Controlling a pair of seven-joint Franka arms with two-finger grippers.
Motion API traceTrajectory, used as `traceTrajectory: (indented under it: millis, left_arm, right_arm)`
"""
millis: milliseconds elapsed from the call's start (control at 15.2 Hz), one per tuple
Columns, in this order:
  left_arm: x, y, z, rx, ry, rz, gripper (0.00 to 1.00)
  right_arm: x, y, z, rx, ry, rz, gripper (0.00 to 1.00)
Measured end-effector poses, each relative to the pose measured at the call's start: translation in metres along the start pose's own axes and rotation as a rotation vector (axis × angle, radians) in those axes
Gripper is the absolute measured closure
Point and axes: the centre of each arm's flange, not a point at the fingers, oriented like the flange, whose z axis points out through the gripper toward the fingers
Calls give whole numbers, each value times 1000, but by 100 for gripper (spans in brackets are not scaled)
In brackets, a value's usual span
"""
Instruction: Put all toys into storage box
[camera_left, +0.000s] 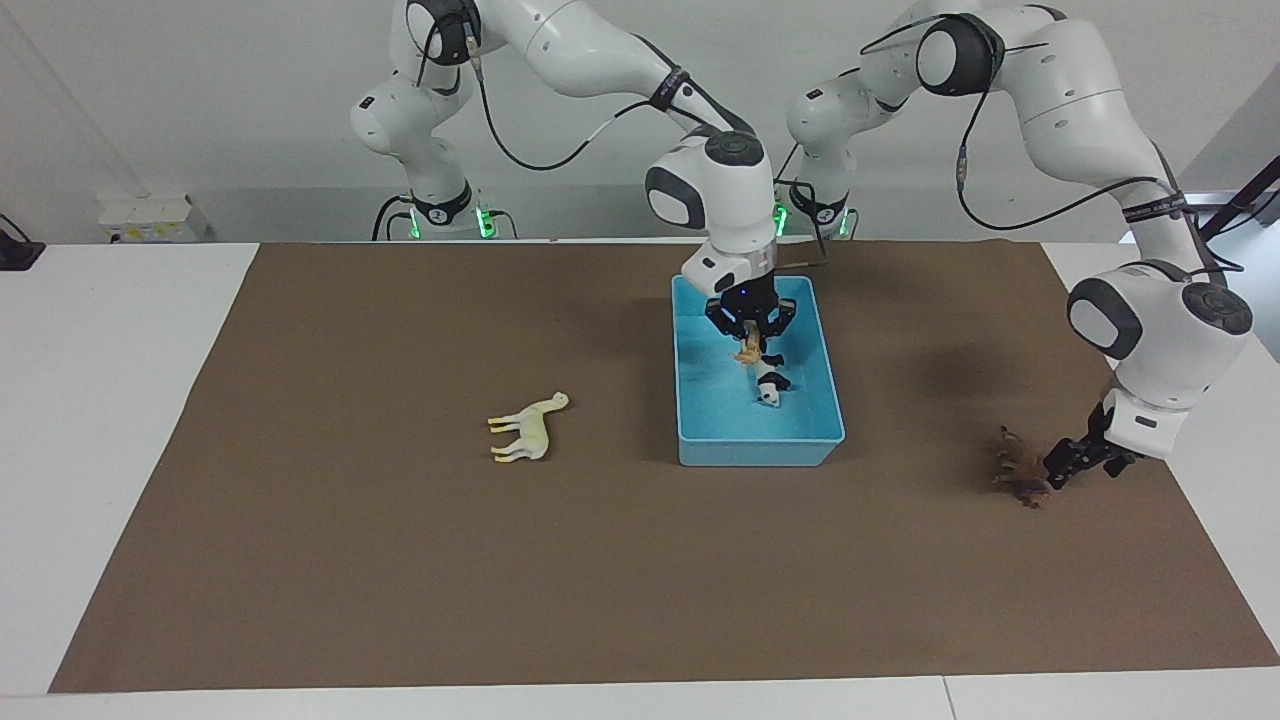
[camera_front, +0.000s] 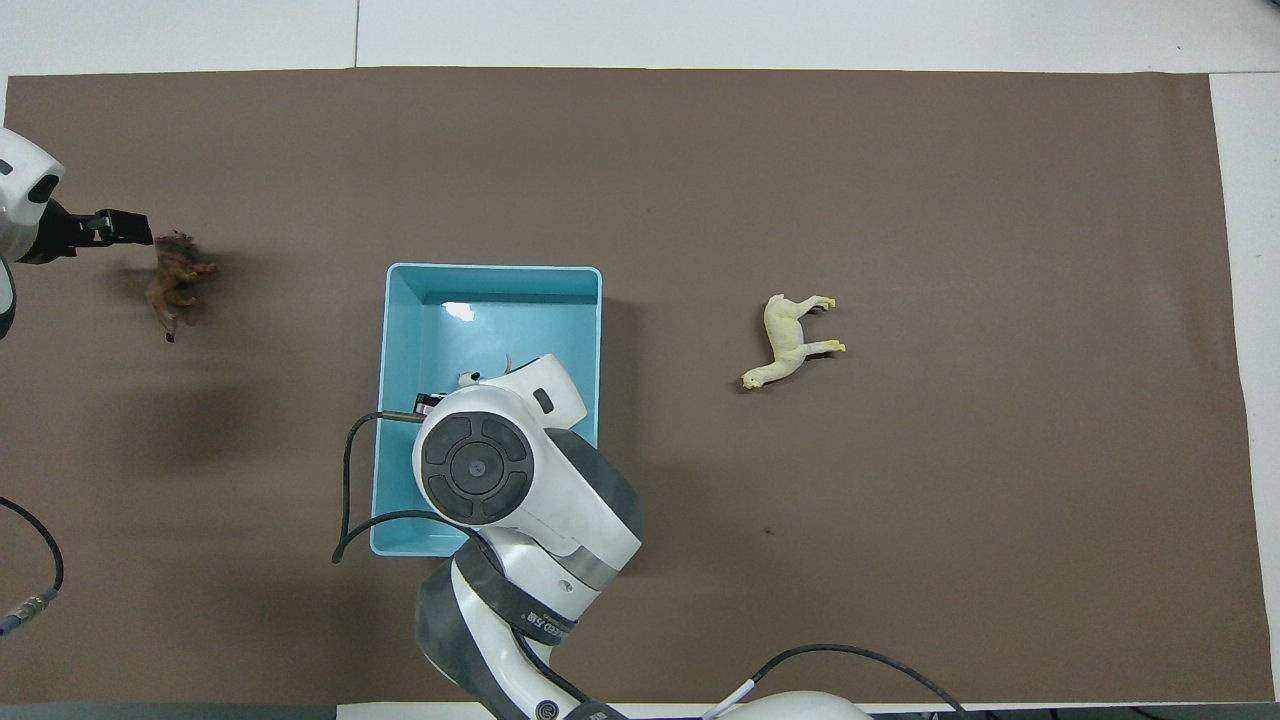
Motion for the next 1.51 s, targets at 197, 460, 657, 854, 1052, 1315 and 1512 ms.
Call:
traceTrajectory:
  millis: [197,460,657,854,1052,1315,1512]
  left_arm:
    - [2,12,4,-55,11,-32,0]
    - [0,27,12,-61,3,-15,0]
    - [-10,27,26,-59,-19,-16,4]
    - [-16,27,33,-58,-32,-17,26]
    - [-14,31,27,-57,-42,-30,56]
    - [0,67,-2,-66,-156,-70,56]
    - [12,130,-60,-53,-259,-161,56]
  right_arm:
    - [1,-1,-9,-19,-11,64,38]
    - [25,3,-49,-100,-35,112,0]
    - [109,52,-92,-124,4,140,0]
    - [183,120,-112,-158,-15,27,0]
    - [214,173,-90,-183,-38,-46,0]
    - [196,233,-30,-185,-49,-138,0]
    - [189,267,-16,-197,-74,-170,0]
